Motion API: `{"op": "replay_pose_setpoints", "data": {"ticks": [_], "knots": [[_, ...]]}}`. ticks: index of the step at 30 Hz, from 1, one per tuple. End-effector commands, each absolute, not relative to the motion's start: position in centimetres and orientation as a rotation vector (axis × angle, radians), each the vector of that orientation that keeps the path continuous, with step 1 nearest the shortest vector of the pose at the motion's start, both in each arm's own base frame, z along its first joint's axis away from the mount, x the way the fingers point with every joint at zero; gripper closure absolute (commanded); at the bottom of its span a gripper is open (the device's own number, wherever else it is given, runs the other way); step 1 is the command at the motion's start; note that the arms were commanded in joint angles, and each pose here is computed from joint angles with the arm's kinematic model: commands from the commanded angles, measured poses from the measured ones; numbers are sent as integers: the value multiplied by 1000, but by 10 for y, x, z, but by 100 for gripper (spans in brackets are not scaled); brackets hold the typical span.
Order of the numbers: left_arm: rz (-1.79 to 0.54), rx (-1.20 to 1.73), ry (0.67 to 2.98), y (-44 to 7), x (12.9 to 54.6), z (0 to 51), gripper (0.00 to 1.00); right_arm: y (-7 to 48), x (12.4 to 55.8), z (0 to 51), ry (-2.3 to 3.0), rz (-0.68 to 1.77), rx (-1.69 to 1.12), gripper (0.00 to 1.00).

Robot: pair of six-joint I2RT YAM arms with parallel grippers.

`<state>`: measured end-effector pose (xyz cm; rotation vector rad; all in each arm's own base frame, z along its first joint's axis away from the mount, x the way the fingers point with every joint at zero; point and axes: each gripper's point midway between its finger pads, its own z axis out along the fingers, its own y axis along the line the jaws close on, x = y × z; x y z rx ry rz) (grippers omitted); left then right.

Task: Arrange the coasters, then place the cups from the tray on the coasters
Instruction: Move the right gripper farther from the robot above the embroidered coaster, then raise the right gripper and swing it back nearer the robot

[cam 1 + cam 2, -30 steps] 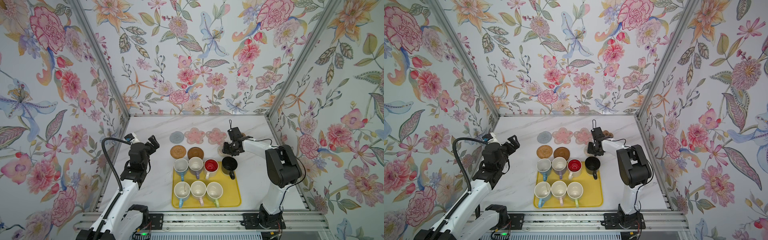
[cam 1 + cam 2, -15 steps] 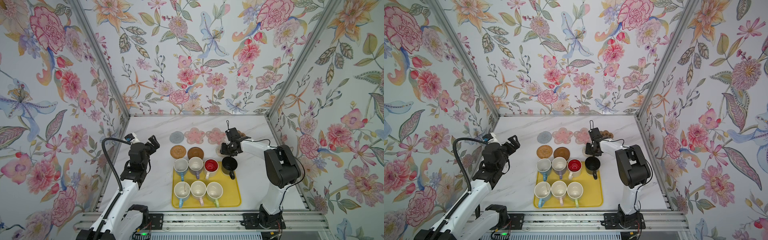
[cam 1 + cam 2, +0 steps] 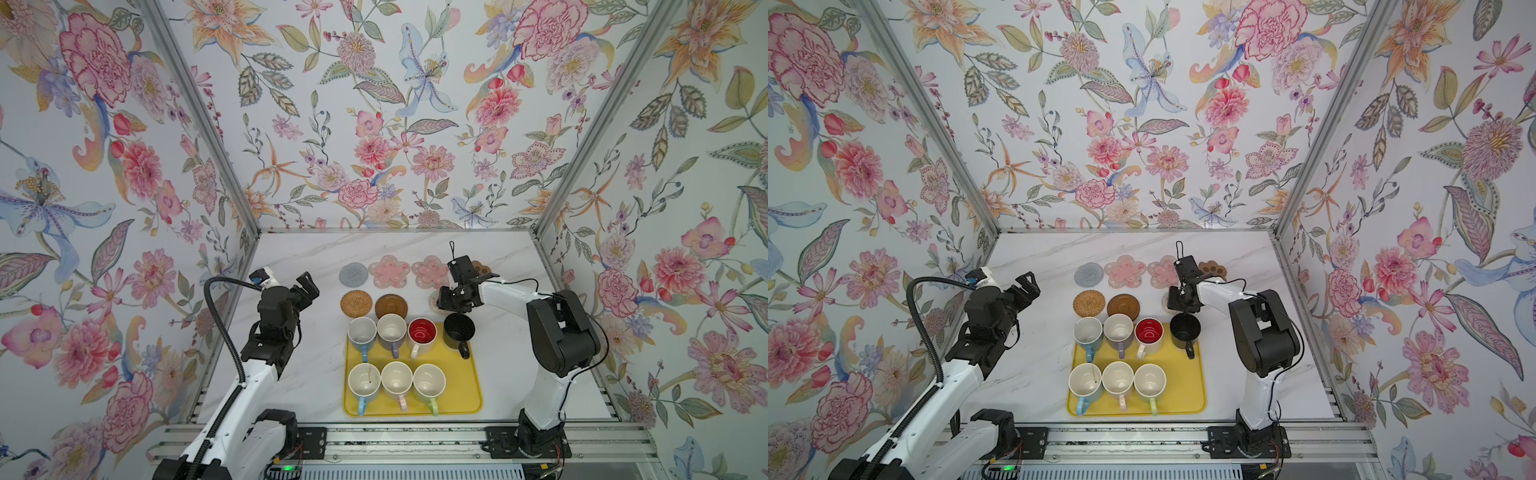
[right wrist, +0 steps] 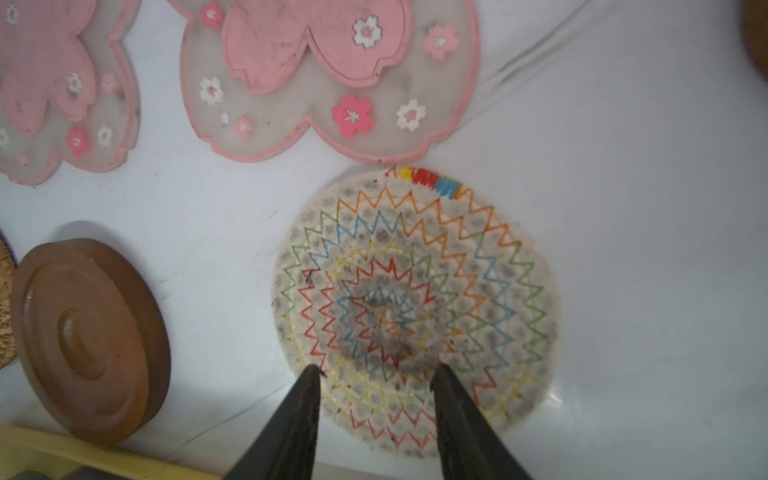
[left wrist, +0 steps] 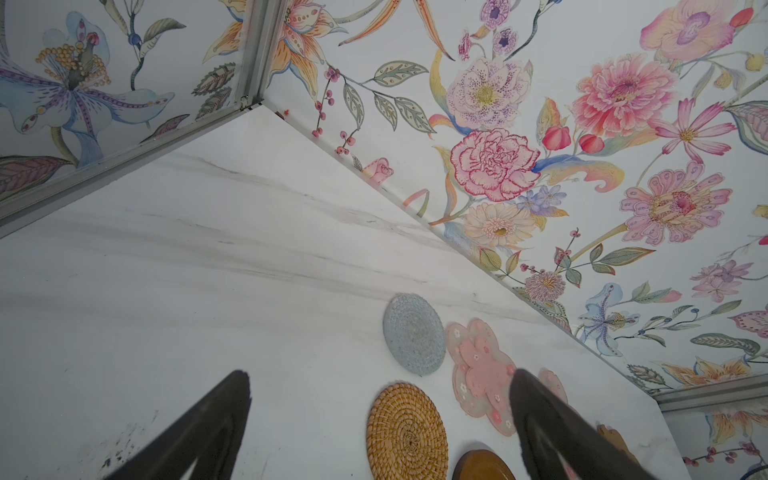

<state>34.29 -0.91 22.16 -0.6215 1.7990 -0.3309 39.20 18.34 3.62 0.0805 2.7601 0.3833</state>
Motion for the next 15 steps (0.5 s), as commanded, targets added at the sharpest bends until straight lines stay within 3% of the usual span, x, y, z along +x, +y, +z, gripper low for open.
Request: {"op": "replay_pose_setpoints", "data": {"ticks": [1, 9, 15], "knots": [[-340, -636, 1806, -7, 341, 218, 1, 189, 405, 70, 2697, 420, 66, 50], [-353, -639, 1813, -9, 341, 218, 1, 171, 416, 163, 2496, 442, 74, 25], [-364, -628, 1822, -12, 344, 218, 1, 131, 392, 220, 2339, 357, 85, 13]]}}
